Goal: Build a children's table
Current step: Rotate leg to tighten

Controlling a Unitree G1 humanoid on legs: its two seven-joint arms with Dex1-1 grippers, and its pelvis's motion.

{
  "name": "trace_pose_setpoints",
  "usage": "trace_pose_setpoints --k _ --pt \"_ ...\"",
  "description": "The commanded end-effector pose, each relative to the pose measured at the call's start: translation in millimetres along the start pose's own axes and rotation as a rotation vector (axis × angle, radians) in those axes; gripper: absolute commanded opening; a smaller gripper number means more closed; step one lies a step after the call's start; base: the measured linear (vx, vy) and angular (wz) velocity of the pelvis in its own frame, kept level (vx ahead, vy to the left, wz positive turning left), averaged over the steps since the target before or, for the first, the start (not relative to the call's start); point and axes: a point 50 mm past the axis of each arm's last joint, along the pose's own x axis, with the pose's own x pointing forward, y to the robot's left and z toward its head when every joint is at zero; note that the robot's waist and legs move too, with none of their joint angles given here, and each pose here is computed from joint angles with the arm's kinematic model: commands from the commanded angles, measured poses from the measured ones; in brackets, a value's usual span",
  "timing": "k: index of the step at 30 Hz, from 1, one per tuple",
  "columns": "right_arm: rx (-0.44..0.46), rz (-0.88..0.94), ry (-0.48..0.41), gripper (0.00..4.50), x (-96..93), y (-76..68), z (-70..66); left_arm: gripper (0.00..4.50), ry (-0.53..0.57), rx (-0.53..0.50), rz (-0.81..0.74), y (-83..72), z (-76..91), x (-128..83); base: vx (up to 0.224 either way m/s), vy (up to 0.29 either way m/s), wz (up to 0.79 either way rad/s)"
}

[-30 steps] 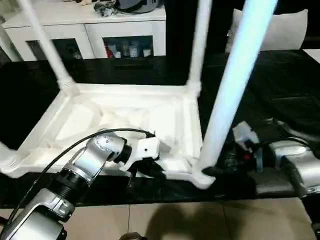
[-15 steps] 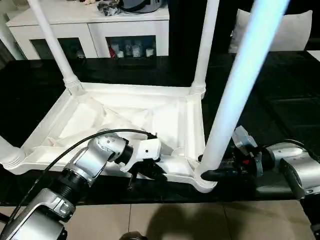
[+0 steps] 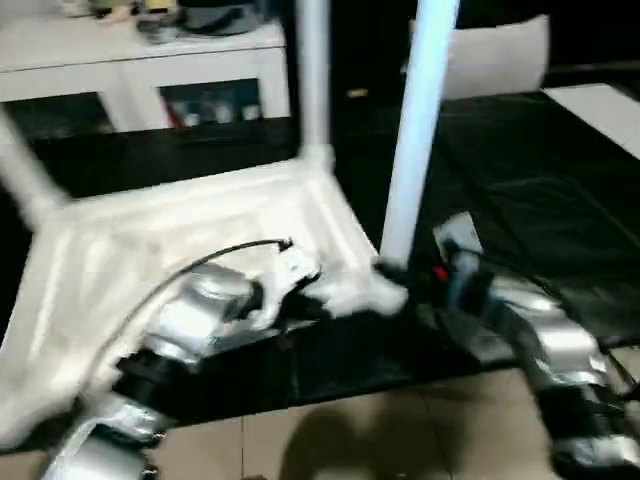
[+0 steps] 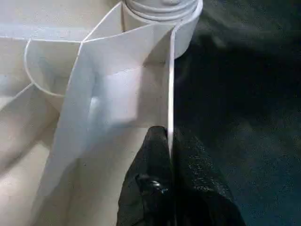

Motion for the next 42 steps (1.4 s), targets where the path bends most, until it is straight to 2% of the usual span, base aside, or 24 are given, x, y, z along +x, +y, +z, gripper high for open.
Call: trace_pose_setpoints --k 1,2,3,4,5,7,8,12,13,16,19,20,23,25,26,28,31,32,34,38,39,42 --pt "0.071 -0.071 0.088 2.04 14.8 9.6 -16.9 0.0 -0.08 -0.004 -0.014 -11.3 22.4 13 0.0 0.0 0.0" --pt "0.117 -0.125 0.06 2.04 20.9 10.1 -16.5 0.0 -0.101 -0.025 0.052 -9.1 28.0 19 0.0 0.0 0.0" --pt "0.121 -0.136 0.036 2.04 23.0 10.8 -15.0 0.0 -0.123 -0.037 0.085 -8.0 32.0 21 0.0 0.0 0.0" --pt "0.122 -0.146 0.022 2.39 24.5 11.3 -14.1 0.0 -0.136 -0.048 0.107 -7.5 34.6 23 0.0 0.0 0.0" --pt "0.077 -0.15 -0.008 2.6 26.5 12.9 -11.0 0.0 -0.164 -0.052 0.128 -8.6 40.7 25 0.0 0.0 0.0" --pt "0.023 -0.161 -0.053 2.74 28.1 14.6 -6.5 0.0 -0.186 -0.053 0.141 -11.3 46.9 28 0.0 0.0 0.0" --pt "0.033 -0.137 -0.083 2.8 27.9 17.0 -3.8 0.0 -0.182 -0.038 0.131 -14.0 47.3 29 0.0 0.0 0.0" --pt "0.031 -0.089 -0.123 3.12 24.6 19.7 0.7 0.0 -0.135 0.002 0.104 -18.8 40.9 30 0.0 0.0 0.0" --pt "0.014 -0.073 -0.132 3.36 22.1 18.6 1.4 0.0 -0.116 0.015 0.104 -18.1 37.0 29 0.0 0.0 0.0" --pt "-0.002 -0.04 -0.145 3.46 15.8 14.9 1.9 0.0 -0.1 0.041 0.095 -16.8 31.2 28 0.0 0.0 0.0" --pt "-0.032 0.046 -0.186 3.83 -4.5 1.4 5.3 0.0 -0.079 0.094 0.051 -12.8 21.0 19 0.0 0.0 0.0" --pt "-0.086 0.147 -0.167 3.88 -20.3 -4.2 6.2 0.0 -0.057 0.127 0.026 -8.4 13.5 13 0.0 0.0 0.0" --pt "-0.147 0.233 -0.12 4.1 -37.7 -12.8 8.0 0.0 -0.039 0.166 -0.029 -5.3 6.3 5 0.0 0.0 0.0" --pt "-0.166 0.251 -0.106 4.28 -42.6 -16.0 9.1 0.0 -0.034 0.181 -0.052 -5.0 4.3 2 0.0 0.0 0.0" --pt "-0.211 0.278 -0.072 4.33 -51.2 -22.4 11.6 0.0 -0.021 0.209 -0.116 -6.1 0.0 -4 0.0 0.0 0.0" --pt "-0.269 0.333 -0.036 4.33 -59.6 -25.2 13.9 0.0 -0.008 0.229 -0.162 -6.4 -3.2 -9 0.0 0.0 0.0" --pt "-0.294 0.411 -0.001 4.33 -67.2 -25.6 14.8 0.0 0.001 0.256 -0.211 -6.9 -5.8 -13 0.0 0.0 0.0" --pt "-0.32 0.52 0.054 4.33 -75.9 -23.9 14.7 0.0 0.025 0.293 -0.286 -8.0 -9.5 -20 0.0 0.0 0.0" --pt "-0.33 0.584 0.1 4.17 -79.4 -23.1 14.0 0.0 0.058 0.325 -0.355 -9.1 -13.3 -26 0.0 0.0 0.0" --pt "-0.323 0.64 0.132 3.86 -79.4 -20.9 13.3 0.0 0.098 0.354 -0.415 -9.8 -16.8 -31 0.0 0.0 0.0" --pt "-0.318 0.715 0.171 3.73 -79.0 -17.1 11.4 0.0 0.127 0.382 -0.484 -11.2 -18.4 -36 0.0 0.0 0.0" --pt "-0.305 0.773 0.19 3.5 -78.0 -13.8 10.4 0.0 0.137 0.402 -0.535 -12.5 -18.1 -39 0.0 0.0 0.0"
